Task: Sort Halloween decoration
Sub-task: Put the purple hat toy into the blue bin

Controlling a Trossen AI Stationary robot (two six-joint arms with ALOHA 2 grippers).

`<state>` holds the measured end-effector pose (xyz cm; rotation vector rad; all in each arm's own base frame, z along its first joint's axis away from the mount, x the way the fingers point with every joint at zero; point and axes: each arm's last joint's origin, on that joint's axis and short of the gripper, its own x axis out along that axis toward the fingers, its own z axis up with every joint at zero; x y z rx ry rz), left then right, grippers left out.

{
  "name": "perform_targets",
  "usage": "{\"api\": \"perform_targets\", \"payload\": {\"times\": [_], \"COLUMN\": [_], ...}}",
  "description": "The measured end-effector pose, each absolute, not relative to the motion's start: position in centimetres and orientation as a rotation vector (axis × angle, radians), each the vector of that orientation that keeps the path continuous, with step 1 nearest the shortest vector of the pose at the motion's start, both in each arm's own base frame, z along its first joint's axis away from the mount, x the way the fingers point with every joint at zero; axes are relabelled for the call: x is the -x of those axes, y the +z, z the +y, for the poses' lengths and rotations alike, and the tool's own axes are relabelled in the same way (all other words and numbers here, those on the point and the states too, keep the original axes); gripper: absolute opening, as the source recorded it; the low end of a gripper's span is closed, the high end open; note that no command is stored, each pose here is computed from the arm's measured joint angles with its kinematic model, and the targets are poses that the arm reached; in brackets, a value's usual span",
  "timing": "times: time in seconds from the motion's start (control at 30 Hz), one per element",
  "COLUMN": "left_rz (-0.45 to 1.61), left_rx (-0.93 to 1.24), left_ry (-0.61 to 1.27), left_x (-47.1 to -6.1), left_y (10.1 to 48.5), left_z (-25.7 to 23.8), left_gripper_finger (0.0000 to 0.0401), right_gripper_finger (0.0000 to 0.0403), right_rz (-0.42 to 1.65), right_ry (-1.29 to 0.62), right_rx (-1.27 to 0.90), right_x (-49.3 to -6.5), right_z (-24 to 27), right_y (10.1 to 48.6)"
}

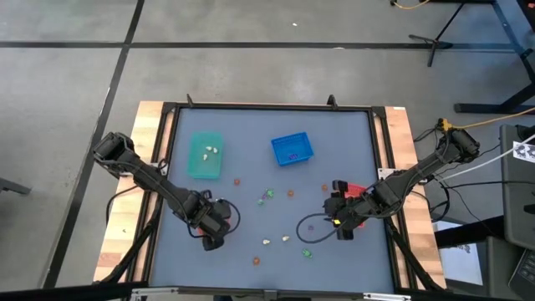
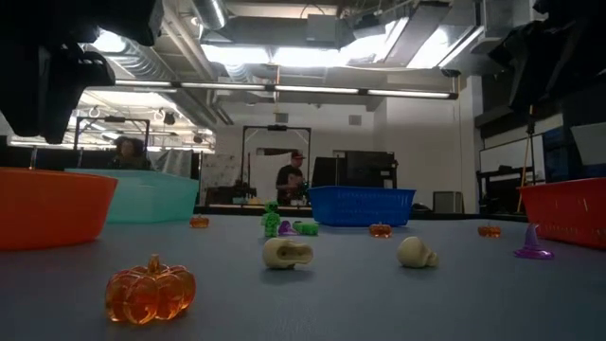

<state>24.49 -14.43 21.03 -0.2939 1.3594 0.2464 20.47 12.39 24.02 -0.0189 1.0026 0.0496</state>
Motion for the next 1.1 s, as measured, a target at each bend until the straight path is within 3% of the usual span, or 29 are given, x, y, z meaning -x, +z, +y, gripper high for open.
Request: {"api": "perform_targets", "payload": {"times": [0.27,0.5,1.1], "left_rz": [1.265,1.158,0.976], "left_rx": [0.238,0.187,0.020], "left_ry": [0.303,0.191,0.040], "left_x": [-25.0,-26.9,-30.0], "left_y": [21.1,21.5,22.4], "left_z": [-14.1,-13.4,-10.9], "left_gripper_finger": [0.0180,0.0180,0.0180], "right_gripper_finger": [0.0189,0.0189,0.0188], "right_rz": [0.929,0.870,1.068], "right_ry": [0.077,0.200,0.239], "right_rx": [-0.012,0.031,0.201], "right_x": [-21.1,-22.1,-24.9], "right_z": [12.8,13.7,15.5], "right_y": [24.4,24.3,17.6]}}
